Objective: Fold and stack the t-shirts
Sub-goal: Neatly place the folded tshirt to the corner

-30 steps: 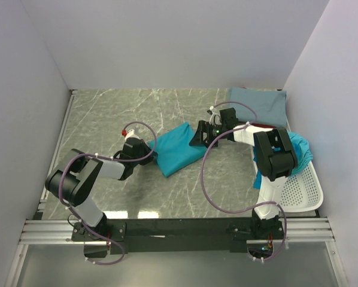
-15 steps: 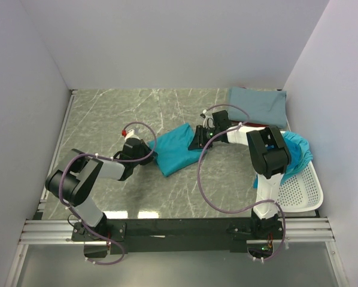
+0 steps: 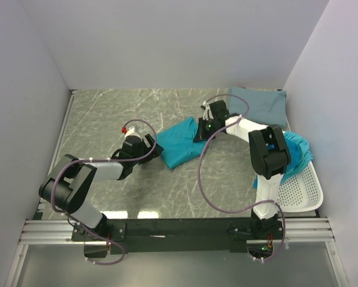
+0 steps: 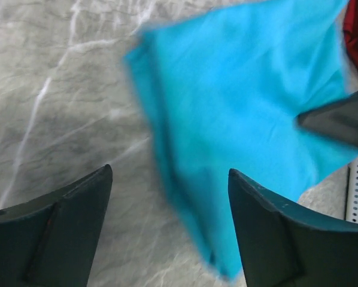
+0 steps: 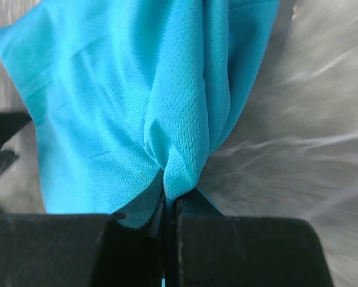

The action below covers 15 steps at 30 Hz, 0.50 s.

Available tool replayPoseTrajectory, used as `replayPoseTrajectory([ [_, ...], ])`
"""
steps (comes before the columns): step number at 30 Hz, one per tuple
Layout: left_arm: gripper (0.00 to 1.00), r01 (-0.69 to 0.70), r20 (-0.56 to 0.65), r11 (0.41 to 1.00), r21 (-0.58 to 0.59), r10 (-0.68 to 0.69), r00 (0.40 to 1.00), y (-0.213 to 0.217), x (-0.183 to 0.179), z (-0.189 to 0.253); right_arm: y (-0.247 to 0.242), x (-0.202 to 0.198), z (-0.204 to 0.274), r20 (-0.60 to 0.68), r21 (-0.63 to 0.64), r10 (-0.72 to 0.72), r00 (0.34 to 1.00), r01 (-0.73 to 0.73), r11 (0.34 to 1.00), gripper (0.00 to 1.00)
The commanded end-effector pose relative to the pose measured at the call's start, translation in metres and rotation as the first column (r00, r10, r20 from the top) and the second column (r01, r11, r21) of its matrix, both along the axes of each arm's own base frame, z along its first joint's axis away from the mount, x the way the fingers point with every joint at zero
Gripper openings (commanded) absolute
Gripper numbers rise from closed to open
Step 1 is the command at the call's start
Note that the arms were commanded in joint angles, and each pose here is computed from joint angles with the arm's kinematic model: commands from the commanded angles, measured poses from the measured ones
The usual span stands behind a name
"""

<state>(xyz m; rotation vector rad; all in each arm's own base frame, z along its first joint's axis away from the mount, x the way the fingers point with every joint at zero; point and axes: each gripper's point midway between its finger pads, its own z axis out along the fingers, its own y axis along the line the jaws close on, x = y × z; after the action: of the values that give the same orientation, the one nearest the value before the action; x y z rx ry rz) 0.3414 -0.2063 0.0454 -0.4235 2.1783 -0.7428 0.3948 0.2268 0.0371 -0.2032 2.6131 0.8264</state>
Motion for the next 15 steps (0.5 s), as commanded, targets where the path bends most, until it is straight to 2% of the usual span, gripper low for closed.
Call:
replayPoseTrajectory([
  [1,0.85,-0.013,-0.034,0.997,0.078,0.016,0.999,0.015,-0.006,-0.002,-0.029,0.032,0.045,0.134,-0.140,-0.052,0.990,0.071,0.988,0.00],
  [2,0.85,-0.013,-0.031,0.997,0.079,0.015,0.999,0.016,-0.006,-0.001,-0.030,0.045,0.061,0.172,-0.149,-0.059,0.983,0.085,0.985,0.00],
  [5,0.86,-0.025,-0.019,0.997,0.080,0.027,0.999,0.021,-0.002,0.005,-0.051,0.058,0.061,0.187,-0.277,-0.072,0.980,0.122,0.953,0.00],
  [6,0.86,-0.033,-0.017,0.996,0.078,0.035,0.999,0.024,0.000,0.006,-0.053,0.073,0.078,0.234,-0.296,-0.063,0.970,0.133,0.946,0.00],
  [7,0.87,-0.034,-0.013,0.997,0.076,0.035,0.999,0.024,0.001,0.008,-0.068,0.076,0.070,0.217,-0.366,-0.081,0.973,0.158,0.917,0.00],
  [8,0.87,-0.035,-0.013,0.997,0.075,0.037,0.999,0.026,0.002,0.007,-0.071,0.091,0.088,0.262,-0.374,-0.088,0.961,0.186,0.909,0.00],
  [10,0.87,-0.042,-0.014,0.996,0.075,0.043,0.999,0.029,0.006,0.007,-0.086,0.097,0.089,0.263,-0.452,-0.084,0.961,0.200,0.869,0.00],
  [14,0.87,-0.054,-0.027,0.996,0.076,0.056,0.998,0.034,0.012,0.002,-0.113,0.124,0.096,0.292,-0.523,-0.093,0.952,0.241,0.817,0.00],
  [15,0.87,-0.059,-0.026,0.996,0.072,0.061,0.998,0.036,0.014,0.003,-0.118,0.132,0.111,0.321,-0.538,-0.061,0.945,0.235,0.810,0.00],
])
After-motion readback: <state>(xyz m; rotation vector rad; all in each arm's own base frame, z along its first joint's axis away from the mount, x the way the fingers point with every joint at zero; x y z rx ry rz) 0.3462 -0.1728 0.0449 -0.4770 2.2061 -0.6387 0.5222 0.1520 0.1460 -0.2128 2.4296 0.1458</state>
